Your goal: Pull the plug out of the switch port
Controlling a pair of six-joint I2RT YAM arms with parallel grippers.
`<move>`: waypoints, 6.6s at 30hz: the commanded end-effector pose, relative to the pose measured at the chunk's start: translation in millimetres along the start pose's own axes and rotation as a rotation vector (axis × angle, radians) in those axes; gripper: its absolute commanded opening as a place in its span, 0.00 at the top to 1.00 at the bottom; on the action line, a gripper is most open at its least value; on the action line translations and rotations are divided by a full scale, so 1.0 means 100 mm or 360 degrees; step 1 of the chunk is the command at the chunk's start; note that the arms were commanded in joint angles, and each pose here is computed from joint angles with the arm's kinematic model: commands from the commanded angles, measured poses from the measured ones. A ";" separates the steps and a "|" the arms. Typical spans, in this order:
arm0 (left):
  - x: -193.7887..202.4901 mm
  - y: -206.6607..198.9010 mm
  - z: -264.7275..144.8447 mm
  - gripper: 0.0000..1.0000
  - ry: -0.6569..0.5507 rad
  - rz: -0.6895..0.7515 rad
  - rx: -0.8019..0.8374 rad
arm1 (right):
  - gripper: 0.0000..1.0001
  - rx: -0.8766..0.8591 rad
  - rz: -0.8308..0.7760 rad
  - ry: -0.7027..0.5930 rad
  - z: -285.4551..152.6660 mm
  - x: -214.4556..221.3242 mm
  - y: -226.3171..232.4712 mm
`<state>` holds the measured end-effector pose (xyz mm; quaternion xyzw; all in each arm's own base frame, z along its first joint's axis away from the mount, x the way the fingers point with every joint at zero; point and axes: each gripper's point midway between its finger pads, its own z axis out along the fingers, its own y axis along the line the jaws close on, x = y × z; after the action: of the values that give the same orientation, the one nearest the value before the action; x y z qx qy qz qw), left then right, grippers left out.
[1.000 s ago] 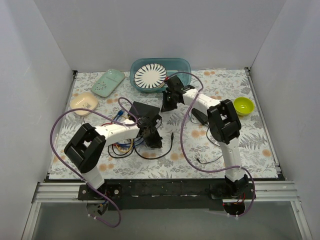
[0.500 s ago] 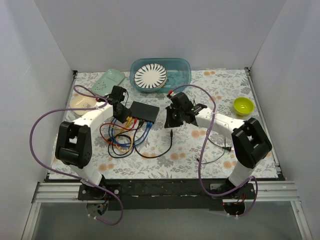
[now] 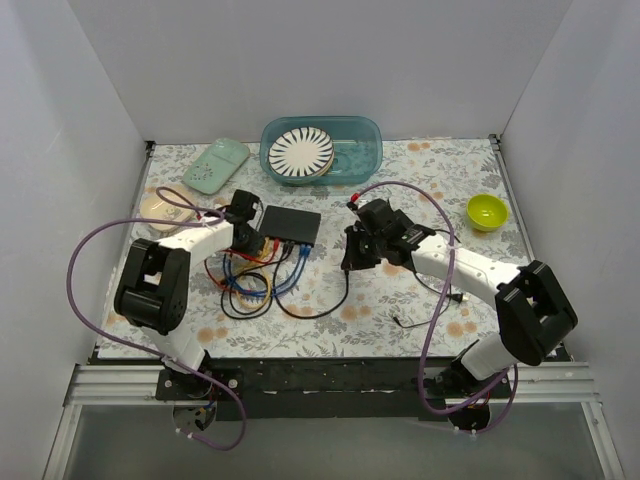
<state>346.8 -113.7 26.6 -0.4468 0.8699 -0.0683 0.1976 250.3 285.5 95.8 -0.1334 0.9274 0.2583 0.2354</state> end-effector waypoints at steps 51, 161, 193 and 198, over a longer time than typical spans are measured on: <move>1.61 -1.14 -0.86 0.47 0.0785 0.0581 0.1066 | 0.38 -0.0418 0.0263 -0.0330 -0.24 0.05 -0.15; 1.16 -0.75 0.03 0.62 0.0746 0.0335 0.0625 | 0.48 -0.0389 0.0718 -0.0047 0.89 -0.08 -0.61; 0.61 -1.27 0.47 0.66 0.0127 0.0671 0.0477 | 0.51 -0.0146 0.0465 -0.0259 0.02 -0.06 -0.66; 0.97 -0.83 0.32 0.65 0.0340 0.0664 0.0462 | 0.51 -0.0114 0.0436 -0.0247 0.00 0.03 -0.71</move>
<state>452.6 -246.7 30.8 -0.2229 0.9066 -0.2193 0.2834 279.0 233.1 64.6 0.0199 0.9042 0.3434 0.2533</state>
